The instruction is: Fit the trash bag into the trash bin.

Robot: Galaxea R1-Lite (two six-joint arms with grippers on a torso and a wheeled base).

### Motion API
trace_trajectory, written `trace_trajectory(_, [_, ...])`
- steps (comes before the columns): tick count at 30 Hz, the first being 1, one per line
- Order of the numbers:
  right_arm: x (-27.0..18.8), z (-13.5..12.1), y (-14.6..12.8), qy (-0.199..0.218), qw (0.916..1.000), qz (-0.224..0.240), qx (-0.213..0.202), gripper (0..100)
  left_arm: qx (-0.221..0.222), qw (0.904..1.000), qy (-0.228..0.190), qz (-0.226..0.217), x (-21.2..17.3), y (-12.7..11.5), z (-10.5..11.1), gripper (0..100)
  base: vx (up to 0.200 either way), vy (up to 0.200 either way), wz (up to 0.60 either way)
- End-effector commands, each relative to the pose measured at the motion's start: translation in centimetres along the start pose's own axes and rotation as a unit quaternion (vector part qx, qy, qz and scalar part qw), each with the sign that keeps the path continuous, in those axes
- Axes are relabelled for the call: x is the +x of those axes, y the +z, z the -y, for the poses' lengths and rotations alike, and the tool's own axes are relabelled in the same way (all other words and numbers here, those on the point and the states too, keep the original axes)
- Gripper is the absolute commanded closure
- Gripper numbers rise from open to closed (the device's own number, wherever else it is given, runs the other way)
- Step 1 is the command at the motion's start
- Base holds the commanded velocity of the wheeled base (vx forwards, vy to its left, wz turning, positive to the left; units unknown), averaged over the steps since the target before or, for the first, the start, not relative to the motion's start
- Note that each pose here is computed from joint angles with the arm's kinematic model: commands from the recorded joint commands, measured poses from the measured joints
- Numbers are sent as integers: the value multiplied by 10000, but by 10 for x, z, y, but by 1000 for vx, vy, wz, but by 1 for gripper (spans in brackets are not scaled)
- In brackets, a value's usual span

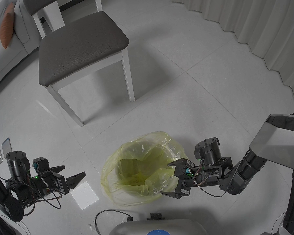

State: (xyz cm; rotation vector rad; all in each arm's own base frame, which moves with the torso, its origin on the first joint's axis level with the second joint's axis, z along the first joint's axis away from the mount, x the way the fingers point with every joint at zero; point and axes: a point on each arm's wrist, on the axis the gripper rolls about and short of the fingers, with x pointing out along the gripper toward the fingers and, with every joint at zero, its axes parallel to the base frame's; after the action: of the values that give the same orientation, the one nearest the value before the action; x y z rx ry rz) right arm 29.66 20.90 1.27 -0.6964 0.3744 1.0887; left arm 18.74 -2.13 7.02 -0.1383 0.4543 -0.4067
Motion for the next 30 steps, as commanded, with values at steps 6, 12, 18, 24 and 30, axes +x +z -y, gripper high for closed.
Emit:
trace_trajectory(6, [18, -3, -12, 135, 9998, -139, 56, 0, -22, 10000, -3, -79, -2, -4, 1, 0, 0, 0, 0])
trace_trajectory(12, [20, -7, -17, 200, 9996, -210, 60, 100, -2, 9999, -25, -137, 1, -6, 1, 0, 0, 0, 0])
trace_trajectory(18, [13, -18, -24, 341, 9988, -347, 73, 100, 44, 9998, -105, -166, 7, -8, 3, 0, 0, 0, 0])
trace_trajectory(24, [8, -31, -23, 466, 9983, -354, -1, 100, 140, 9996, -227, -103, 14, -8, 7, 0, 0, 0, 0])
trace_trajectory(30, [12, -42, -18, 591, 9977, -301, -113, 100, 199, 9994, -246, -135, 22, -12, 10, 0, 0, 0, 0])
